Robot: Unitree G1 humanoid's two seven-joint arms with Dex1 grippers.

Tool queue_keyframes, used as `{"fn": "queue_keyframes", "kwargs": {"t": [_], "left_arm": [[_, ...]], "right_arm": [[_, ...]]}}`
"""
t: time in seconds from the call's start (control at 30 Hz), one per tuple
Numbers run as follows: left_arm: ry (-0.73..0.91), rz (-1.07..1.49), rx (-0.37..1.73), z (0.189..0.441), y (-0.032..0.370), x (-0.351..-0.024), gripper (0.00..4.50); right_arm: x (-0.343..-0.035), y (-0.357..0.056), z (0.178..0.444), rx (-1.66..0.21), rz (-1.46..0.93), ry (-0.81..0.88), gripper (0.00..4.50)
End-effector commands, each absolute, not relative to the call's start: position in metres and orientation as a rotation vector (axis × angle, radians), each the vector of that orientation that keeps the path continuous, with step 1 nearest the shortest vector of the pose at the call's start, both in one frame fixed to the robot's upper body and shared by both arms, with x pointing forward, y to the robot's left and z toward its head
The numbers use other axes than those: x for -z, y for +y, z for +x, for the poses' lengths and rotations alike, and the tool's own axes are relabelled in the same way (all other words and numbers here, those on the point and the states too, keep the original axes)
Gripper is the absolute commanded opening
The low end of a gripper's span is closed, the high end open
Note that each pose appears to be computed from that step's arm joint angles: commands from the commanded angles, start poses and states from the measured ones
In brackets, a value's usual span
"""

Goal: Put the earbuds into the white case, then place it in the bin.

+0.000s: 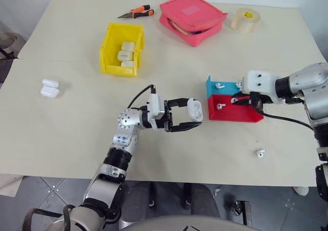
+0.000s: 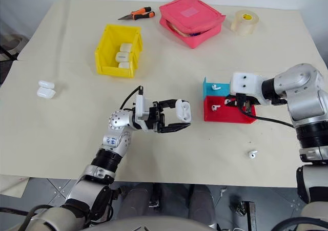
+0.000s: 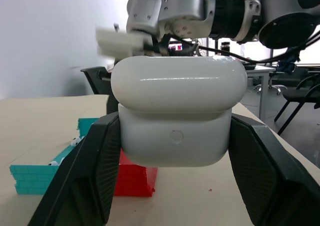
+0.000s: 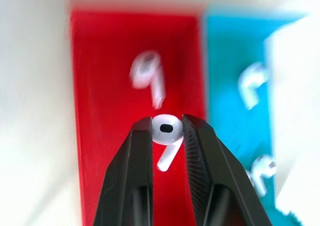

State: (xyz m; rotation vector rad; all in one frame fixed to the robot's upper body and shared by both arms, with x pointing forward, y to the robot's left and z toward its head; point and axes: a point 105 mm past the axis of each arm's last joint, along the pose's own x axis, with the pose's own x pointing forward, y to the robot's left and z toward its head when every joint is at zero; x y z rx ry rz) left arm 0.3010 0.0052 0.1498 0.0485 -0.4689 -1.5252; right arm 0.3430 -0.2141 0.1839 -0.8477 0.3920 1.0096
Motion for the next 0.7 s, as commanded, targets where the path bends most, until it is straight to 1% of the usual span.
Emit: {"fn": "queue_keyframes", "kwargs": {"t": [0.03,0.1,0.2,0.33,0.47,0.53,0.7], "left_arm": [[-0.505,0.056,1.559,0.299,0.004,-0.159,2.79],[-0.499,0.055,1.577,0.299,0.003,-0.159,2.79],[-0.492,0.052,1.612,0.299,0.002,-0.160,2.79],[-0.479,0.048,1.661,0.300,-0.001,-0.162,2.79],[-0.470,0.038,1.710,0.299,-0.004,-0.164,2.79],[-0.469,0.032,1.731,0.299,-0.004,-0.167,2.79],[-0.476,0.030,1.776,0.298,-0.004,-0.172,2.79]], "right_arm": [[-0.202,-0.209,0.326,-0.927,-0.630,0.279,0.49],[-0.204,-0.206,0.318,-0.888,-0.552,0.245,0.49],[-0.215,-0.198,0.307,-0.827,-0.401,0.148,0.49],[-0.230,-0.181,0.294,-0.794,-0.216,0.019,0.49],[-0.235,-0.153,0.273,-0.871,-0.046,-0.056,0.49],[-0.233,-0.141,0.261,-0.918,-0.005,-0.084,0.49],[-0.221,-0.126,0.254,-0.937,0.035,-0.103,0.49]]}}
